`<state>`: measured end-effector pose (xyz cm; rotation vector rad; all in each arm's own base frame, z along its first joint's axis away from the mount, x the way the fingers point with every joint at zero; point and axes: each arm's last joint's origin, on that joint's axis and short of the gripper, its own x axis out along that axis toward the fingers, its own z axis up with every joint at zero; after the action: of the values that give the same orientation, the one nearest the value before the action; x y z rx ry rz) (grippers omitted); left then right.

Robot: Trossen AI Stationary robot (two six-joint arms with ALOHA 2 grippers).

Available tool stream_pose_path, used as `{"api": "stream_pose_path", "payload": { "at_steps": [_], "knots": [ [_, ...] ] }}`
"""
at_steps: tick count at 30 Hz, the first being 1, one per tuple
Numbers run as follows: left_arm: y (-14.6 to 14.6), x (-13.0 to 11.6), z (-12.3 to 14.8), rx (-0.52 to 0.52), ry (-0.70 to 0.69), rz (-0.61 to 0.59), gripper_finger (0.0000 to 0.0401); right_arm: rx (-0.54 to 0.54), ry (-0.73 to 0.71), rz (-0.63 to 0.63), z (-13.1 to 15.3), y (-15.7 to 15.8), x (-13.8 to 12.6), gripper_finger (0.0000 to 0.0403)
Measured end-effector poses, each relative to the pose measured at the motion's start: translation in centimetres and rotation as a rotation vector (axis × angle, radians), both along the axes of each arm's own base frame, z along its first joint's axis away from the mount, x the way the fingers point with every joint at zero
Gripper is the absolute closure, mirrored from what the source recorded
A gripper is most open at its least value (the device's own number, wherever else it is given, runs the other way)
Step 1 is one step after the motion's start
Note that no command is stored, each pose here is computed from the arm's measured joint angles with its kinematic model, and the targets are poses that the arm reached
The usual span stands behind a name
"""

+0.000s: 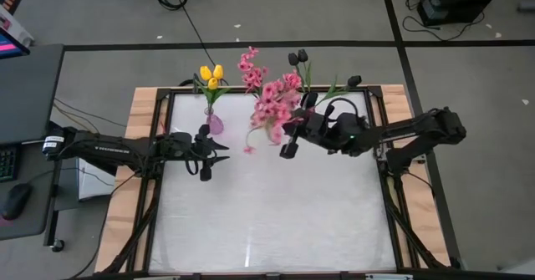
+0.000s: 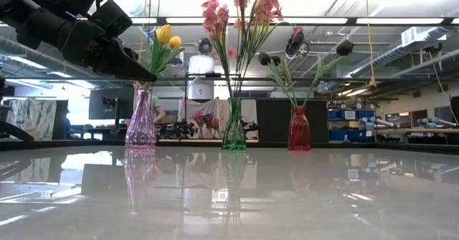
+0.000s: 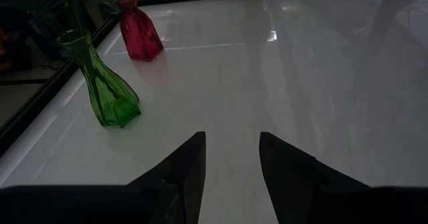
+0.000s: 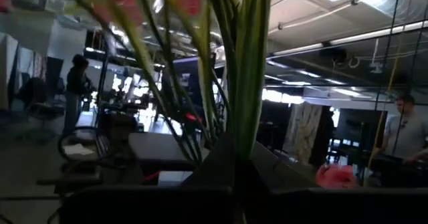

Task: Sort flowers into vase by color
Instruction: Put the pink flower into the green vase

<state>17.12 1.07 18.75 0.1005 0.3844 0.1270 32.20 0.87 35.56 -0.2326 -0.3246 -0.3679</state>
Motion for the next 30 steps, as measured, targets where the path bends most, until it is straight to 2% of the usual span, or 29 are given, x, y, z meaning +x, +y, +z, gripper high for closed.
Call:
{"api": "stream_pose_path", "payload": {
  "at_steps": [6,15,23,30],
  "knots": [
    [0.0,0.0,0.0,0.0,0.0,0.0,0.0255,0.023,-0.088,-0.052,-2.3,-0.4,2.3,0.039],
    [0.0,0.0,0.0,0.0,0.0,0.0,0.0255,-0.006,-0.101,-0.167,-5.6,-0.5,4.4,0.039],
    [0.0,0.0,0.0,0.0,0.001,0.0,0.0255,-0.034,-0.059,-0.242,-5.7,-0.1,4.3,0.039],
    [0.0,0.0,0.0,0.0,0.001,0.0,0.0255,-0.001,-0.048,-0.256,-5.8,0.2,4.3,0.039]
  ]
}}
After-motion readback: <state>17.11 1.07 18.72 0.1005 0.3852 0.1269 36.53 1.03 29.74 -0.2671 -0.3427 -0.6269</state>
